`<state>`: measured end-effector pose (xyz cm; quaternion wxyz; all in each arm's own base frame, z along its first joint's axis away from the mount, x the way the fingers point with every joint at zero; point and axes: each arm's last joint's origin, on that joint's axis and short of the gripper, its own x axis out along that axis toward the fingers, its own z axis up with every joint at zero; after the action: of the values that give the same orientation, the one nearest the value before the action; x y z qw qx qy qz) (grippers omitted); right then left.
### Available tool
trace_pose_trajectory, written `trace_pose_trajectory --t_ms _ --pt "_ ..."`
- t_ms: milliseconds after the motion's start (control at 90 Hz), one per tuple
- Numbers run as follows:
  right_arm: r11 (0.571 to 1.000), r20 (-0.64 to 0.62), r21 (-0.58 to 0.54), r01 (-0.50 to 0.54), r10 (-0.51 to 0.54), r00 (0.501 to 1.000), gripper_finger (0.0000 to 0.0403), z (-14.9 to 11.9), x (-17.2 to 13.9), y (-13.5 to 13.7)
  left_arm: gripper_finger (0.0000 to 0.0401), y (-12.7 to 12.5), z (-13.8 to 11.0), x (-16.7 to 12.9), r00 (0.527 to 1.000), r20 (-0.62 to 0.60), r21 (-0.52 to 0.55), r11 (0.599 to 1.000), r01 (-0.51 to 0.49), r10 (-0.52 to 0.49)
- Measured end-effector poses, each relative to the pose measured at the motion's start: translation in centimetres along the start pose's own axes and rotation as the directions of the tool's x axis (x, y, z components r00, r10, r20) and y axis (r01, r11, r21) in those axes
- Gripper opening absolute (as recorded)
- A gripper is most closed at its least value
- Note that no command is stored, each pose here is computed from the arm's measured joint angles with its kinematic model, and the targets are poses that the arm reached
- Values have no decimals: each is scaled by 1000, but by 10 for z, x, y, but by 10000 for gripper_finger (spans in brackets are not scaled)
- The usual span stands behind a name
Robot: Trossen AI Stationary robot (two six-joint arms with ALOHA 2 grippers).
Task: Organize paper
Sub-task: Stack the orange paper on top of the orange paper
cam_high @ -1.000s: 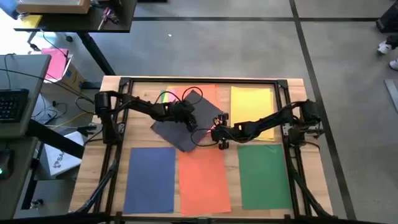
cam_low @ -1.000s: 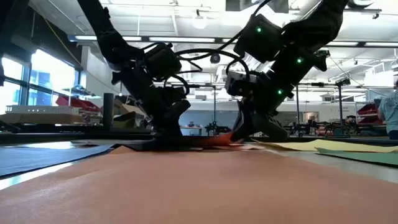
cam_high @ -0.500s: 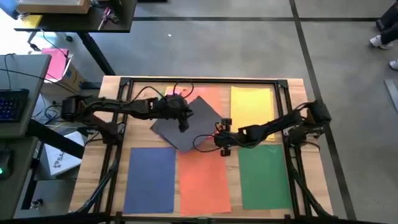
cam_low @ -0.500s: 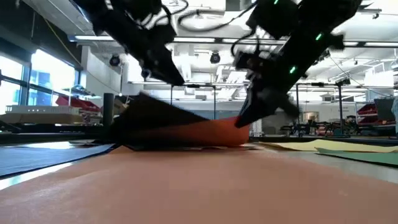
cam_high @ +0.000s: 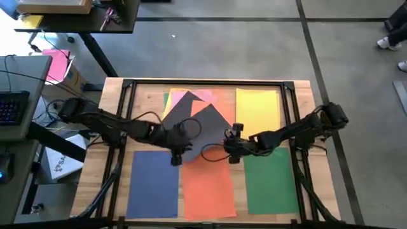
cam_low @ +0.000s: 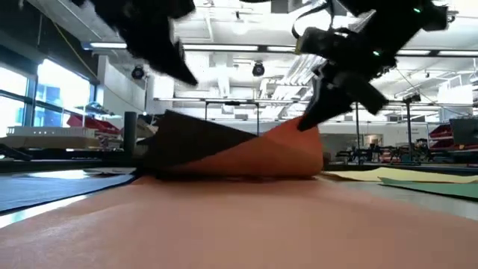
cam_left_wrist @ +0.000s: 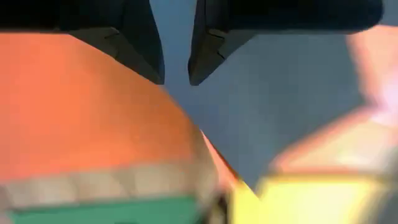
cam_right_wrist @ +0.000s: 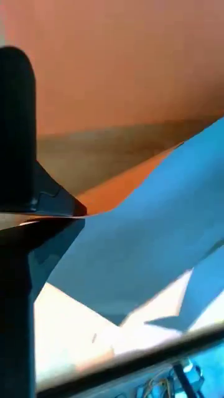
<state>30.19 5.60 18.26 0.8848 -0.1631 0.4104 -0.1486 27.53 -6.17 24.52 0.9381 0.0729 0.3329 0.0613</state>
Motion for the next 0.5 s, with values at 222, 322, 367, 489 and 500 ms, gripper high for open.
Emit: trace_pose_trajectory --t_ms 222,322,367,489,500 --pt "999 10 4 55 -55 998 0 40 -11 -30 45 -11 12 -24 992 94 43 995 -85 80" --pt "998 -2 -10 -63 63 998 0 46 -17 -27 42 -15 9 -25 995 69 14 998 -67 66" --pt "992 1 -8 -129 129 992 0 47 -19 -22 42 -17 6 -23 997 50 4 998 -64 64" --pt "938 7 -28 -346 346 938 0 43 -27 1 42 -24 -1 -14 998 21 -26 998 -61 61" --pt "932 7 -33 -361 361 933 0 42 -28 4 42 -25 -2 -13 998 17 -27 998 -60 61"
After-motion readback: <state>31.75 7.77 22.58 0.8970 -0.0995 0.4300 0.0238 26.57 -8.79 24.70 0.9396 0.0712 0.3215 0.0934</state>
